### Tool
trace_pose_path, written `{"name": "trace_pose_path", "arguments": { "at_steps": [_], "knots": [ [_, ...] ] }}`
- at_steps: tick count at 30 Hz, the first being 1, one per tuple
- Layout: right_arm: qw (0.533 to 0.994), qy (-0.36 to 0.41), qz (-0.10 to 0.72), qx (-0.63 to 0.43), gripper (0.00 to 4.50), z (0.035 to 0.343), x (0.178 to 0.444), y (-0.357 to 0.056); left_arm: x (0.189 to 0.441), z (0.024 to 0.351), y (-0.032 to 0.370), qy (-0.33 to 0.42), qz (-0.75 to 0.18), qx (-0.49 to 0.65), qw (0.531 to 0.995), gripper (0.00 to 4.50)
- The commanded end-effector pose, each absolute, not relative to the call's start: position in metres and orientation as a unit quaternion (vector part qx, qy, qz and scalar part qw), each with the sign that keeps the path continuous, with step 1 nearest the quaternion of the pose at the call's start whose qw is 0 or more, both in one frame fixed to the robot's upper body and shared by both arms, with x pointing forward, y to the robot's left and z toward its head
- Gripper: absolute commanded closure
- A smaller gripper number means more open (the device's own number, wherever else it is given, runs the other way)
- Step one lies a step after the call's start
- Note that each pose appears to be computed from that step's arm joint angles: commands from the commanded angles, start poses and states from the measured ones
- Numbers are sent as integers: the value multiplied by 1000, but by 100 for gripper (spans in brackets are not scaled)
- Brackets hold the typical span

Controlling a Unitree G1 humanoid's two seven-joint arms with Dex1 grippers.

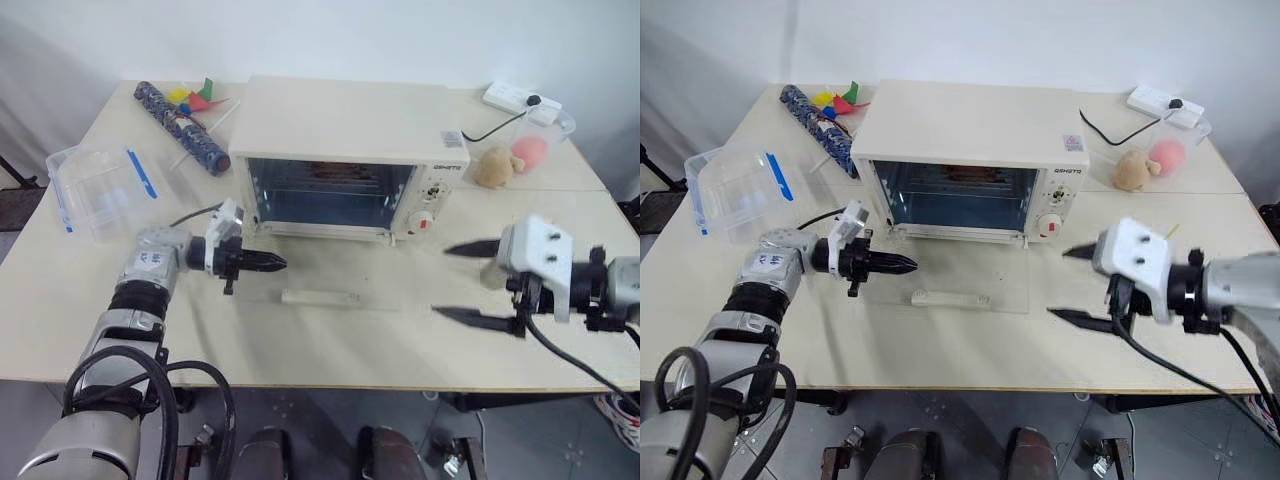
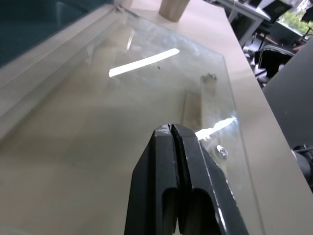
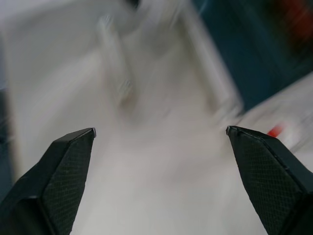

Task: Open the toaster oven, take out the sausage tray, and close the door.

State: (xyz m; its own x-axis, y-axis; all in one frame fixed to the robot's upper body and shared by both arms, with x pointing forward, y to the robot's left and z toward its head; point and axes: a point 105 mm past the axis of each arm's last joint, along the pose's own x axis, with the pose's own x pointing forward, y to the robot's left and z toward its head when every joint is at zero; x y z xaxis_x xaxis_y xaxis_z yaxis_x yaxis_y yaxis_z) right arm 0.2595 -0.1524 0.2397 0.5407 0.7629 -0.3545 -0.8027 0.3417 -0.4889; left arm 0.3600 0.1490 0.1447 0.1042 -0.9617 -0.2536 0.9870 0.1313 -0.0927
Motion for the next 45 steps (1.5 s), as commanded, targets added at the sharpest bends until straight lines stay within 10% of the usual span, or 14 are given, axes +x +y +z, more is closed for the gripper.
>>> {"name": "trace_pose_path", "arguments": {
  "at_steps": [1, 15, 29, 31, 45],
  "knots": [
    [814, -4, 479, -327, 0, 242, 270, -132, 354, 152, 151, 126, -674, 74, 724, 446],
    [825, -86, 383, -407, 0, 222, 363, -46, 352, 167, 176, 36, -575, 47, 816, 446],
    [795, -115, 279, -526, 0, 201, 409, -17, 312, 200, 193, -41, -510, -115, 852, 59],
    [791, -114, 282, -531, 41, 199, 408, -14, 307, 198, 191, -35, -513, -116, 850, 1],
    [753, -168, 232, -592, 447, 203, 411, -16, 308, 197, 167, -27, -548, -134, 825, 0]
  ]
}}
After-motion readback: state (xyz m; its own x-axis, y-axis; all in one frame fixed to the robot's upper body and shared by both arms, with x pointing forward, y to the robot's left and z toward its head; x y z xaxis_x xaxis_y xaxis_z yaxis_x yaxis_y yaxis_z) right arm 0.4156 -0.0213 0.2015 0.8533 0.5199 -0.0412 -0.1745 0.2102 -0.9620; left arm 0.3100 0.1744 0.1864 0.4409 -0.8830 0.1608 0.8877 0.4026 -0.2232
